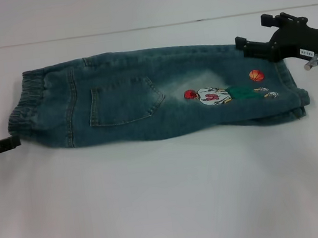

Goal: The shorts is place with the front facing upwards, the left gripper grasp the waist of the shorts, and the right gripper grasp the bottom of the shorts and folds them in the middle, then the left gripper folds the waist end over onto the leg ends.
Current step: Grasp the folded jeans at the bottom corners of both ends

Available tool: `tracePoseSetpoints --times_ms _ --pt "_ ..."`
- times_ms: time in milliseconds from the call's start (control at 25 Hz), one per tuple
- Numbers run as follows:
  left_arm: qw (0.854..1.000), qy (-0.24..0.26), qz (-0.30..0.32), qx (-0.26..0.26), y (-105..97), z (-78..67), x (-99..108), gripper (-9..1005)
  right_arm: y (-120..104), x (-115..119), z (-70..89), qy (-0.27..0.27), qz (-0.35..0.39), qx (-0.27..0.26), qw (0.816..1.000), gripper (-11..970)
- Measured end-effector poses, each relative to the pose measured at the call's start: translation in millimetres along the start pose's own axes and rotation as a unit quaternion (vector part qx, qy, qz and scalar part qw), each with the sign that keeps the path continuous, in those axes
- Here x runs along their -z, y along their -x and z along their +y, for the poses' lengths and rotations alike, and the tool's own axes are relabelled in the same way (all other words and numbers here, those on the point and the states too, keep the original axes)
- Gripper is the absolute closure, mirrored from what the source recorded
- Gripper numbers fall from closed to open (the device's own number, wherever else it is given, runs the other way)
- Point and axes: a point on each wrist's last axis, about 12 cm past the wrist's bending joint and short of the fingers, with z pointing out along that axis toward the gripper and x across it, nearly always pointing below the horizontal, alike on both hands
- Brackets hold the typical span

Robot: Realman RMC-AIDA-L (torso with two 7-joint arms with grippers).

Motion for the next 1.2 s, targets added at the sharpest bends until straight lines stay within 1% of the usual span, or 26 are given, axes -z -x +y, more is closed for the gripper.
tracePoseSetpoints --times_ms 80,200,440,520,720,840,1000,1200 --pt "1.000 -0.007 -0.002 -0.017 0 -2.5 -3 133 0 0 0.5 0.001 0.000 0.003 1.000 43" --pt "0.998 -0.015 -0.014 -0.059 0 -8.6 -8 135 0 -1 1.0 0.002 0.000 0.004 1.000 43" --pt "0.992 -0.023 -0.062 -0.109 1 -12.4 -10 139 -1 -2 3.0 0.006 0.002 0.005 1.000 43" --pt "0.991 -0.023 -0.070 -0.116 0 -12.5 -12 141 -1 -2 3.1 0.006 0.002 0.005 1.000 43" --pt "0.989 -0.010 -0.063 -0.134 -2 -11.8 -25 144 -1 -2 3.5 0.007 0.002 0.004 1.000 44" --pt "0.987 -0.002 -0.065 -0.145 -1 -12.0 -29 146 -1 -3 4.0 0.009 0.002 0.003 1.000 44" --pt "0.986 0.008 -0.063 -0.157 1 -11.9 -31 148 0 -4 4.4 0.010 0.002 0.004 1.000 44" --pt "0.984 0.026 -0.057 -0.168 3 -7.7 -31 152 -1 -4 4.5 0.010 0.002 0.003 1.000 44"
